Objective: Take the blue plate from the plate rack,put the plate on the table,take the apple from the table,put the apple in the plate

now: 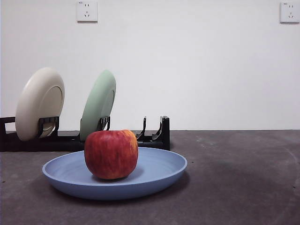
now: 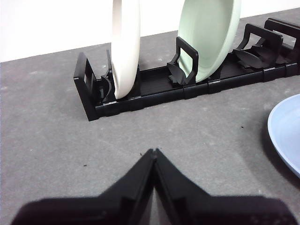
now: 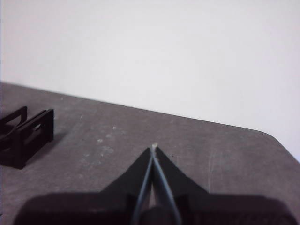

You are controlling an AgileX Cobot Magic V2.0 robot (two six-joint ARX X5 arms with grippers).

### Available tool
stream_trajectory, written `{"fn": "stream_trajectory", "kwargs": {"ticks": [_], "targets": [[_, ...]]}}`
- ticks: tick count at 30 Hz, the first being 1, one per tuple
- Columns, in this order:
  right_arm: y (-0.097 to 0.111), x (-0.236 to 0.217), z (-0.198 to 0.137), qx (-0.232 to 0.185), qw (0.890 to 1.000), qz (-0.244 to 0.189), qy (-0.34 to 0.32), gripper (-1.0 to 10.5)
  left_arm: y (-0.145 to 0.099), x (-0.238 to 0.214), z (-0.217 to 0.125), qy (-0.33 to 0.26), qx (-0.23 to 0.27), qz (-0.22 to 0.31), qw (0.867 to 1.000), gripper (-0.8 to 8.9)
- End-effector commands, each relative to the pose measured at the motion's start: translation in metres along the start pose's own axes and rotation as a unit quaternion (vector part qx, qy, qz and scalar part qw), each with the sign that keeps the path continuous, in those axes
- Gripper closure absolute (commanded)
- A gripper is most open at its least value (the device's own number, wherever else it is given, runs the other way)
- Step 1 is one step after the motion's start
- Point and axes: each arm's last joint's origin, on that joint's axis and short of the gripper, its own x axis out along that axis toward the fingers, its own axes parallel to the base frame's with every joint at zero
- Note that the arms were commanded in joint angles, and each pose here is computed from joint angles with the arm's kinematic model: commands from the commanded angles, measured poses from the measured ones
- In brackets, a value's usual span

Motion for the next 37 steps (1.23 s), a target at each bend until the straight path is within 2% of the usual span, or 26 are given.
{"fn": "stream_trajectory", "kwargs": {"ticks": [1,3,8,15,37], "targets": [[0.002,-0.004,-0.027,0.054,0.998,-0.020,-0.020,9.5,0.000,0.001,-0.003,0.004,-0.004,0.001,1.000,8.17],[0.000,-0.007,-0.033,0.067,0.997,-0.030,0.004,9.5,0.000,0.001,-0.003,0.004,-0.004,0.001,1.000,8.17],[-0.004,-0.010,-0.043,0.064,0.995,-0.056,0.050,9.5,0.000,0.001,-0.003,0.004,-0.004,0.001,1.000,8.17],[-0.002,-0.013,-0.058,0.061,0.987,-0.067,0.130,9.5,0.000,0.001,-0.003,0.004,-0.004,0.001,1.000,8.17],[-0.002,-0.012,-0.057,0.060,0.988,-0.061,0.128,9.5,0.000,0.001,-0.003,0.004,-0.004,0.001,1.000,8.17]]}}
